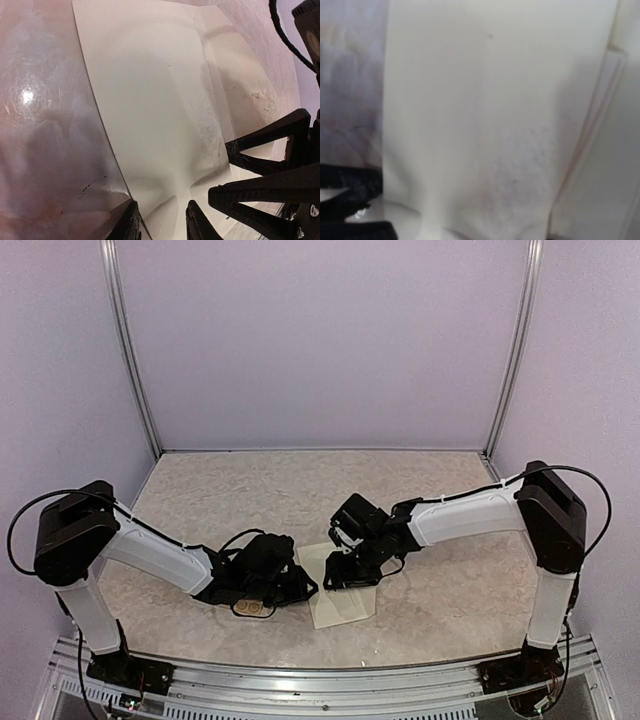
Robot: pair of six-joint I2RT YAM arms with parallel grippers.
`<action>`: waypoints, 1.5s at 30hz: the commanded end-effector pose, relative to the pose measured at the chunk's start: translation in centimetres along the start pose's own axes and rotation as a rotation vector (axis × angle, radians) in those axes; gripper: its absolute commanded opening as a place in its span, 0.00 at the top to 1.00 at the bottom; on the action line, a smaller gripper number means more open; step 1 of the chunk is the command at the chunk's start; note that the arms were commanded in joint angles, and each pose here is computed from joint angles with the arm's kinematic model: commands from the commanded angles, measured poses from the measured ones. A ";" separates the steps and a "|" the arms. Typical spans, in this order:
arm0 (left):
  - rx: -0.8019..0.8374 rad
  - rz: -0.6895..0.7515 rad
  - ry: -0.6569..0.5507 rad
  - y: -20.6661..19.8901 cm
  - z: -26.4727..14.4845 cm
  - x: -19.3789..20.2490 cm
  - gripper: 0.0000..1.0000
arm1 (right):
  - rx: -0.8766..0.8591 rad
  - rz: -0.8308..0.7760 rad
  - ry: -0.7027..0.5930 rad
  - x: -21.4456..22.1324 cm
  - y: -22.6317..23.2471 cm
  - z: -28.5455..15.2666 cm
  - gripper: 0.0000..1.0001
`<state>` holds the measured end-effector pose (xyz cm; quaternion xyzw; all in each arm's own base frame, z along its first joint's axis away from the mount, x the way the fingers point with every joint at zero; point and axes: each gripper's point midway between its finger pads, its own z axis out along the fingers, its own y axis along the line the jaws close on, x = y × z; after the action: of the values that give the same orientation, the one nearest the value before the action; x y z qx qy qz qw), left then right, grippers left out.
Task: Place the letter into the envelope and seal it
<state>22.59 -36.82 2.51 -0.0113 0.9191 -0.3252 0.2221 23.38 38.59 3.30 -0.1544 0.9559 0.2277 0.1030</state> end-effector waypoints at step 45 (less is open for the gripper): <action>-0.015 0.015 -0.048 1.5 2.0 -4.1 0.72 | 0.014 0.015 -0.085 -5.8 -3.1 1.2 0.54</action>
<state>27.09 -35.81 2.59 -0.0186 0.9136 -0.3167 0.2544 29.30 37.54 3.19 -0.1334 0.9543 0.2247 0.1451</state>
